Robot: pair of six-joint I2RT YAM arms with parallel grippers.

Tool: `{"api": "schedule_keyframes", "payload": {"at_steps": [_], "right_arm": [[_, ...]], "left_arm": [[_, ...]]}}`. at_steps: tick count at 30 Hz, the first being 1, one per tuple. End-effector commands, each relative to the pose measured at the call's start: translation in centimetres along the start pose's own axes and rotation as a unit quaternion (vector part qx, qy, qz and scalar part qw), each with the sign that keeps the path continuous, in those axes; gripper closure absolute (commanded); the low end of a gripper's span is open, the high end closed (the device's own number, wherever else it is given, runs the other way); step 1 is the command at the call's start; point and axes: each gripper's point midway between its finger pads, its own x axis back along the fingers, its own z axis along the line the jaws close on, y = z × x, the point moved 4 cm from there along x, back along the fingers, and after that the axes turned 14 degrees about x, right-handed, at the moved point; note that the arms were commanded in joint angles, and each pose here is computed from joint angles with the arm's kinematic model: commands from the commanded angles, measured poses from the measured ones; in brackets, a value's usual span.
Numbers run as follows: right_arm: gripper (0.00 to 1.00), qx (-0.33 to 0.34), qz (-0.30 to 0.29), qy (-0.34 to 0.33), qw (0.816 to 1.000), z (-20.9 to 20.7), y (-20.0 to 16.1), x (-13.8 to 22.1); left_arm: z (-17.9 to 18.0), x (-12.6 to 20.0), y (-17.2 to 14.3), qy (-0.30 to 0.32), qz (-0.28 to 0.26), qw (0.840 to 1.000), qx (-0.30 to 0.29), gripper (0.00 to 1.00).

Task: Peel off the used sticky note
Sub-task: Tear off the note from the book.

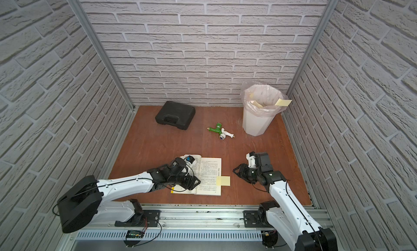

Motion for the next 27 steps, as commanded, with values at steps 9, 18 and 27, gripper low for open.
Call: {"api": "schedule_keyframes", "payload": {"at_steps": [9, 18, 27], "right_arm": [[0.53, -0.005, 0.04, 0.026, 0.999, 0.2, -2.4, -3.1], [0.55, -0.01, 0.047, 0.04, 0.998, 0.5, -2.8, -3.9], [0.65, -0.021, 0.047, 0.055, 0.997, 1.2, -2.5, -4.4]], "left_arm": [[-0.6, -0.6, 0.4, -0.006, 0.007, 1.0, -0.011, 0.22], [-0.2, -1.1, 0.1, -0.001, 0.01, 1.0, -0.008, 0.22], [0.2, -1.3, -0.3, 0.001, 0.01, 1.0, -0.003, 0.22]]}}
